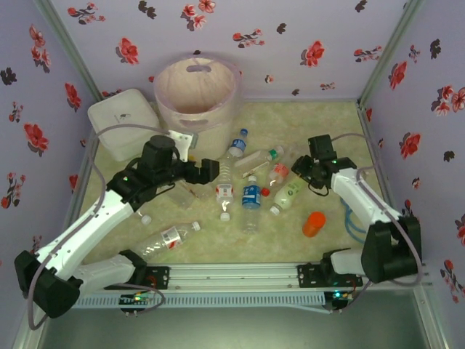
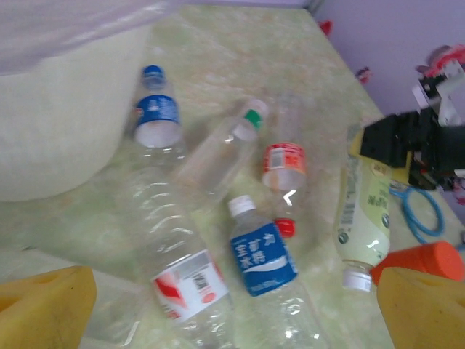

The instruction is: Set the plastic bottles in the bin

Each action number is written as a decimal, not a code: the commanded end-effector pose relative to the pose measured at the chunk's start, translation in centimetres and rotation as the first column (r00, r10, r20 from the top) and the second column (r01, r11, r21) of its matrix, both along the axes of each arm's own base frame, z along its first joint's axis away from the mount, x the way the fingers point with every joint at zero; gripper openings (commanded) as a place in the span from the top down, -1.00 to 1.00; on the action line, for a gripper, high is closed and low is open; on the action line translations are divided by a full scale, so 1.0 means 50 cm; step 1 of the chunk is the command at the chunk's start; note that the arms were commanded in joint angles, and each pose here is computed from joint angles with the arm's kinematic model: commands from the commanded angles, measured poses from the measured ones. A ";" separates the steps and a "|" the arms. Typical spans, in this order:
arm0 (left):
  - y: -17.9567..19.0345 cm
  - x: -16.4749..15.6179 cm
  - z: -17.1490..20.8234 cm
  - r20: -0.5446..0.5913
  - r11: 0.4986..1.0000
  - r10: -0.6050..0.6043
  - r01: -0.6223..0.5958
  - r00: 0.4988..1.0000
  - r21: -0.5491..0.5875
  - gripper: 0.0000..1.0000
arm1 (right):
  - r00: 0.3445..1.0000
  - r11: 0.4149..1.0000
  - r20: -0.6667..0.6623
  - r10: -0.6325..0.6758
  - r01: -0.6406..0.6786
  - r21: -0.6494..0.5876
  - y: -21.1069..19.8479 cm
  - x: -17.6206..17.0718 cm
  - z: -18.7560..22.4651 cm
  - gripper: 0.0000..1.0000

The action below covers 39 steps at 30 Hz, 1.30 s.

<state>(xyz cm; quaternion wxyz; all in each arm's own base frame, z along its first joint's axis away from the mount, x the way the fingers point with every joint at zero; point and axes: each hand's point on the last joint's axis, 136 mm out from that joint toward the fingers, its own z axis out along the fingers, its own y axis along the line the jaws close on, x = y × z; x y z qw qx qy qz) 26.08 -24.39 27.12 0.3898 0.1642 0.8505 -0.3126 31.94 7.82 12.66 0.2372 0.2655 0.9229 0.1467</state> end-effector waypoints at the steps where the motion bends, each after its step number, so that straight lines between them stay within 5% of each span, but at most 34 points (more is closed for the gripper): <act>1: -0.093 -0.021 0.069 0.064 0.980 -0.158 0.165 0.985 -0.115 -1.00 | 0.981 0.982 0.128 0.149 -0.162 0.093 0.053 -0.006 0.089 -0.01; 3: -0.138 -0.028 0.066 0.068 0.968 -0.215 0.222 0.974 -0.114 -1.00 | 0.956 0.952 0.210 0.203 -0.243 0.186 0.096 -0.009 0.137 0.14; 6: -0.197 -0.027 0.046 0.042 0.952 -0.276 0.279 0.960 -0.124 -0.99 | 0.917 0.899 0.294 0.270 -0.349 0.263 0.153 -0.018 0.198 0.09; 13: -0.298 -0.058 0.011 0.024 0.914 -0.389 0.389 0.921 -0.119 -0.99 | 0.829 0.845 0.435 0.353 -0.482 0.232 0.225 -0.034 0.283 0.13; 21: -0.321 -0.040 -0.033 -0.029 0.921 -0.386 0.384 0.922 -0.064 -0.93 | 0.774 0.806 0.498 0.392 -0.550 0.220 0.273 -0.041 0.315 0.20; 24: -0.324 -0.038 -0.035 -0.034 0.924 -0.379 0.375 0.925 -0.079 -0.79 | 0.768 0.803 0.506 0.393 -0.555 0.218 0.281 -0.040 0.317 0.20; 29: -0.324 -0.033 -0.039 -0.030 0.927 -0.370 0.367 0.929 -0.074 -0.26 | 0.768 0.809 0.513 0.384 -0.547 0.214 0.281 -0.034 0.317 0.20; 34: -0.321 -0.029 -0.041 -0.033 0.932 -0.358 0.356 0.933 -0.067 -0.06 | 0.783 0.832 0.495 0.377 -0.521 0.191 0.266 -0.034 0.312 -0.05; 39: -0.305 -0.016 -0.036 -0.021 0.943 -0.329 0.326 0.944 -0.070 0.03 | 0.793 0.869 0.470 0.388 -0.484 0.099 0.231 -0.041 0.314 -0.54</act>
